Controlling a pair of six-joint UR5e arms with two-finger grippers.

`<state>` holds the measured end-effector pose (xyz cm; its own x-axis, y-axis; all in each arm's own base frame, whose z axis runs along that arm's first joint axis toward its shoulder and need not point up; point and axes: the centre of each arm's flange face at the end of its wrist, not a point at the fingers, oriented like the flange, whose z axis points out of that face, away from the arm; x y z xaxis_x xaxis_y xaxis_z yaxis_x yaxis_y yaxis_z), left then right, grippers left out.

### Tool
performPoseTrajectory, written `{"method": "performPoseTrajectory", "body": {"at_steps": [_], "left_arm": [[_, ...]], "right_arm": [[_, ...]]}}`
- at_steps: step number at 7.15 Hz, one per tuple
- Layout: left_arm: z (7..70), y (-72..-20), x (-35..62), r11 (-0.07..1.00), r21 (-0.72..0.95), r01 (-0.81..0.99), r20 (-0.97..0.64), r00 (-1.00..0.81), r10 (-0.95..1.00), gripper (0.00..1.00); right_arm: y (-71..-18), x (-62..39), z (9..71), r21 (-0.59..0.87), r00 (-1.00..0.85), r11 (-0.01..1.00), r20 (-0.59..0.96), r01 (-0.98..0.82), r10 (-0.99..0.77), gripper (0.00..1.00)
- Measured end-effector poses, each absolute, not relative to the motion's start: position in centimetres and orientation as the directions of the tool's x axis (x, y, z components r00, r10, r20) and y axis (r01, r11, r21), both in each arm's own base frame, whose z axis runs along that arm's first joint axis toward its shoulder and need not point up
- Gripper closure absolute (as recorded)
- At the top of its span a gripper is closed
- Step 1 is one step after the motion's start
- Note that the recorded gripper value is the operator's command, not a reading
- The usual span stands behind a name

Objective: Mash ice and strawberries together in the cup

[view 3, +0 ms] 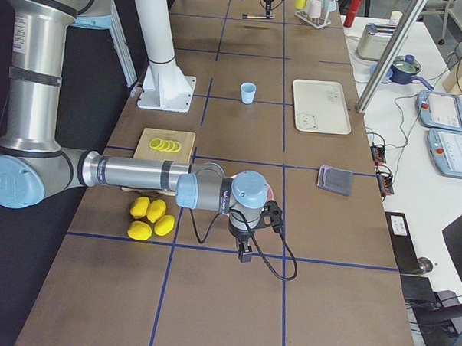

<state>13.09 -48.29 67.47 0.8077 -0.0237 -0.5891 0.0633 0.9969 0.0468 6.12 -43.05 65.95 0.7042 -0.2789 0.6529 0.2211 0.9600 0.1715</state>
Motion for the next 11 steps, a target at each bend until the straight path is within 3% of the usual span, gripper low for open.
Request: {"method": "performPoseTrajectory", "body": {"at_steps": [3, 4, 5, 11], "left_arm": [[67.8, -48.6, 14.2, 0.998, 0.041, 0.04, -0.599, 0.8, -0.008, 0.93], [68.4, -48.5, 14.4, 0.998, 0.05, 0.035, -0.603, 0.798, 0.002, 0.85], [69.4, -48.4, 14.6, 0.997, 0.068, 0.032, -0.61, 0.792, 0.016, 0.01], [66.9, -48.3, 14.5, 0.992, 0.124, -0.039, -0.723, 0.681, 0.117, 0.0]], "right_arm": [[-43.0, 6.1, 66.0, 0.171, 0.704, 0.96, 0.653, 0.221, -0.279, 0.01], [-43.0, 6.1, 66.0, 0.171, 0.704, 0.96, 0.653, 0.221, -0.279, 0.01], [-43.0, 6.1, 66.0, 0.171, 0.704, 0.96, 0.653, 0.221, -0.279, 0.01], [-43.1, 6.1, 66.0, 0.181, 0.705, 0.959, 0.65, 0.22, -0.284, 0.01]]}}
